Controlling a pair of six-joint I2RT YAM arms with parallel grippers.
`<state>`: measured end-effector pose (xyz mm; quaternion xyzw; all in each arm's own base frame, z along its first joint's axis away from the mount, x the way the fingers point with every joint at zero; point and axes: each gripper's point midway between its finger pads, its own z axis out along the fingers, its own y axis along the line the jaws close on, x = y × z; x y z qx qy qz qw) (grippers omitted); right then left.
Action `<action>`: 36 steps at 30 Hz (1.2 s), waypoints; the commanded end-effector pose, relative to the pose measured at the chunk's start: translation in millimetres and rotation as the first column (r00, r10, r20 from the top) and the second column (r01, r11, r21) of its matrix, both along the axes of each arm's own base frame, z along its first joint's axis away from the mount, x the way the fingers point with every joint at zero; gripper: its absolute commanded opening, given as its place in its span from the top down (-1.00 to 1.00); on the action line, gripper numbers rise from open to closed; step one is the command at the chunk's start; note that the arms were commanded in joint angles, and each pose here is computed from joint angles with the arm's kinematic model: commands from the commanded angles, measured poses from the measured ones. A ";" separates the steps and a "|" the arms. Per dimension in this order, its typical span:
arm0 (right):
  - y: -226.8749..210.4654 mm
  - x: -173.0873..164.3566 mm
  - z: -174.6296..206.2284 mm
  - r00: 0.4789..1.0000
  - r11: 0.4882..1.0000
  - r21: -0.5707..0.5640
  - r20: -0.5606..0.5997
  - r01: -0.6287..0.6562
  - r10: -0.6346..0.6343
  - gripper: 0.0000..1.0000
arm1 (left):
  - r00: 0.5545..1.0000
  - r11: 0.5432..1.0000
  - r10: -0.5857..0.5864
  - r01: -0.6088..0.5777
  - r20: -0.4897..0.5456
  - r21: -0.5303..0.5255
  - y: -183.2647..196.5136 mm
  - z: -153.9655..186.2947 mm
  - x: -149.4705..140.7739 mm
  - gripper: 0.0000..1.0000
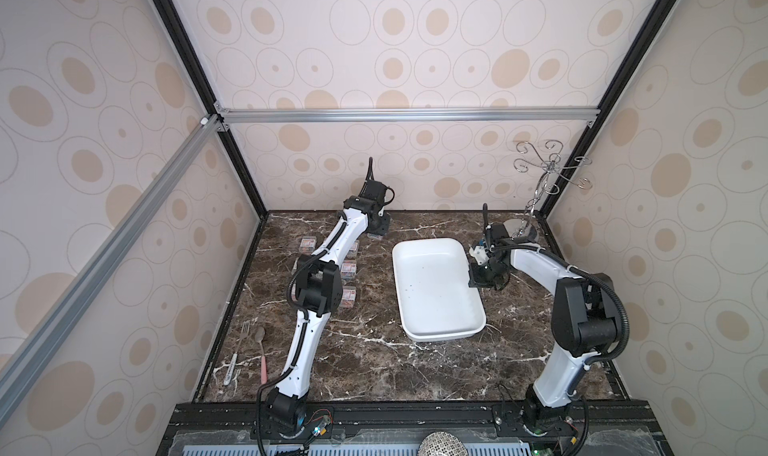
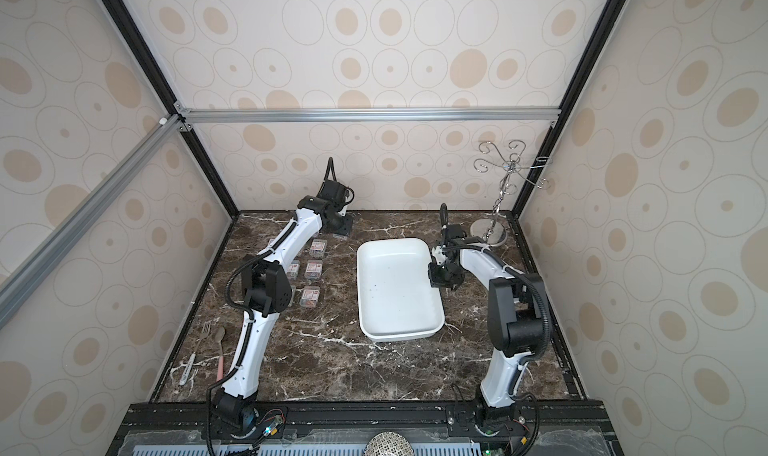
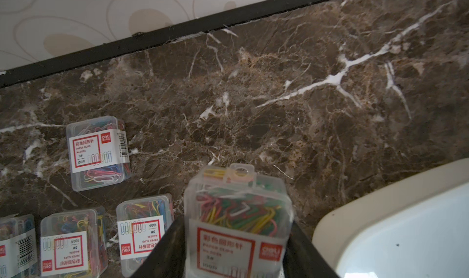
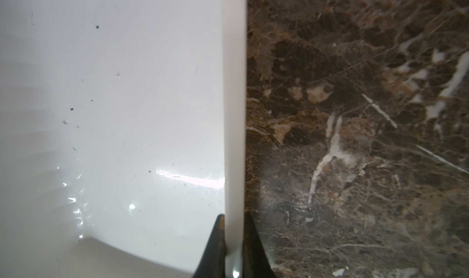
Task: Take the paper clips out of the storage box
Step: Place the boxed paper clips at the center of the board.
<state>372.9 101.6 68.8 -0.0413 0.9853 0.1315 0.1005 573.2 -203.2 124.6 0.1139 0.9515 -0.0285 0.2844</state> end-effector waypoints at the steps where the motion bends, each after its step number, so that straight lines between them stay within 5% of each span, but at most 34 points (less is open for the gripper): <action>1: 0.0 -8.9 5.4 1.000 1.000 0.011 -0.011 -0.016 0.016 0.77 | 0.994 0.999 0.034 -0.032 0.099 -0.027 2.5 26.8 19.3 -0.10; 10: -0.5 -11.4 6.2 1.000 1.000 0.011 -0.012 -0.016 0.016 0.77 | 0.991 0.997 0.082 -0.081 0.104 -0.015 19.4 -10.3 42.2 -0.10; 36: -1.2 -23.8 12.5 1.000 1.000 0.023 -0.003 -0.004 0.005 0.78 | 0.977 0.987 0.159 -0.152 0.141 -0.056 65.8 -49.3 83.6 -0.18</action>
